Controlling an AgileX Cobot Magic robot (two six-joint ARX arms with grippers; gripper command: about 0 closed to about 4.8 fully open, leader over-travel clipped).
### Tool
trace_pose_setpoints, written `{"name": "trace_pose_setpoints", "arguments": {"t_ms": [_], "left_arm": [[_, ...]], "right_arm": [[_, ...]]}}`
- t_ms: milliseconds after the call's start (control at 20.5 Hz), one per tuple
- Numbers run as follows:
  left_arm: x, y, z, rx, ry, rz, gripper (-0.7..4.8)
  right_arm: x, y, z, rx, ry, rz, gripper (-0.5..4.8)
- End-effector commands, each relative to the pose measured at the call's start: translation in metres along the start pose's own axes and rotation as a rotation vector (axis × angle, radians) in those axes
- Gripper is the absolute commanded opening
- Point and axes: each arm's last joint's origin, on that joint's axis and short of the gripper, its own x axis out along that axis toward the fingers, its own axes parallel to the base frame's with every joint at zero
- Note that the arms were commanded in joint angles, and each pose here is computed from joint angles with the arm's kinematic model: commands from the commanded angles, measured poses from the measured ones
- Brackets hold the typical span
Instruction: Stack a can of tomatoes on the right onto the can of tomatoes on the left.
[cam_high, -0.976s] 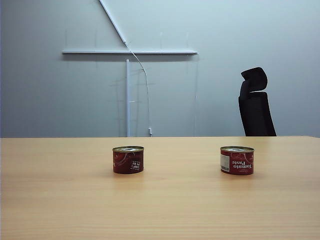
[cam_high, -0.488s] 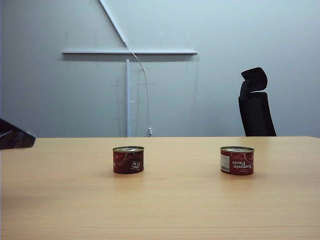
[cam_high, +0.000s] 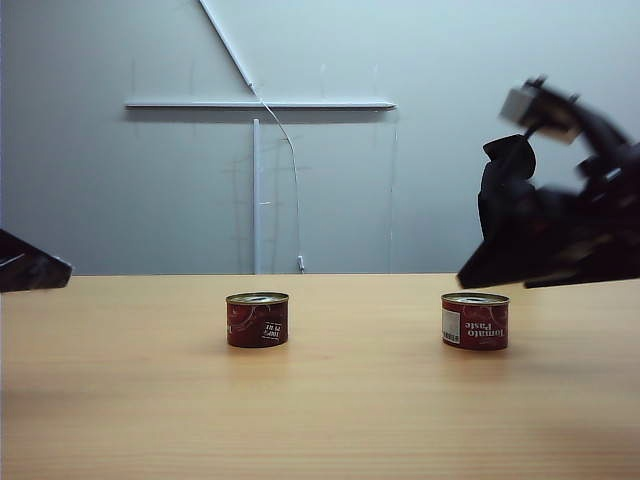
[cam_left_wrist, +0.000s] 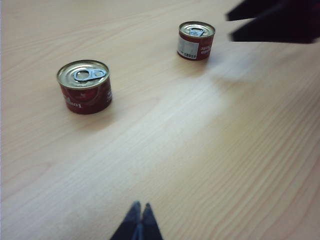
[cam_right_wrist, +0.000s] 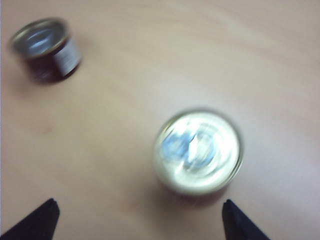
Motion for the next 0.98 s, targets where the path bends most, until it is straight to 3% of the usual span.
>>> {"name": "trace_pose_setpoints", "arguments": {"t_ms": [49,195,439,537,586,635,781,928,976], "left_arm": [[0.000,0.000,0.001,0.006,-0.007,-0.002,-0.02],[0.000,0.000,0.001,0.006,-0.007,-0.002,-0.02],[0.000,0.000,0.001,0.006,-0.007,-0.002,-0.02],[0.000,0.000,0.001,0.006,-0.007,-0.002,-0.02],[0.000,0.000,0.001,0.006,-0.007,-0.002,-0.02],[0.000,0.000,0.001,0.006,-0.007,-0.002,-0.02],[0.000,0.001,0.002,0.003,-0.009,0.006,-0.02],[-0.002,0.011,0.001,-0.032,-0.013,0.023,-0.02],[-0.003,0.016,0.001,-0.045,-0.016,0.049,-0.02]], "right_arm": [[0.028,-0.009,0.002,-0.007,-0.063,-0.091,4.79],[0.043,-0.012,-0.002,0.005,-0.029,-0.085,4.79],[0.056,-0.015,-0.002,0.067,-0.075,-0.088,4.79],[0.058,-0.015,-0.003,0.080,-0.068,-0.077,3.26],[0.058,-0.014,-0.002,0.079,-0.071,-0.057,1.69],[0.059,-0.014,0.000,0.081,-0.075,-0.056,1.18],[0.062,-0.015,0.011,0.124,-0.111,-0.014,0.94],[0.070,-0.003,0.042,0.105,-0.182,0.178,0.94],[0.073,0.002,0.049,0.095,-0.189,0.196,0.94]]}}
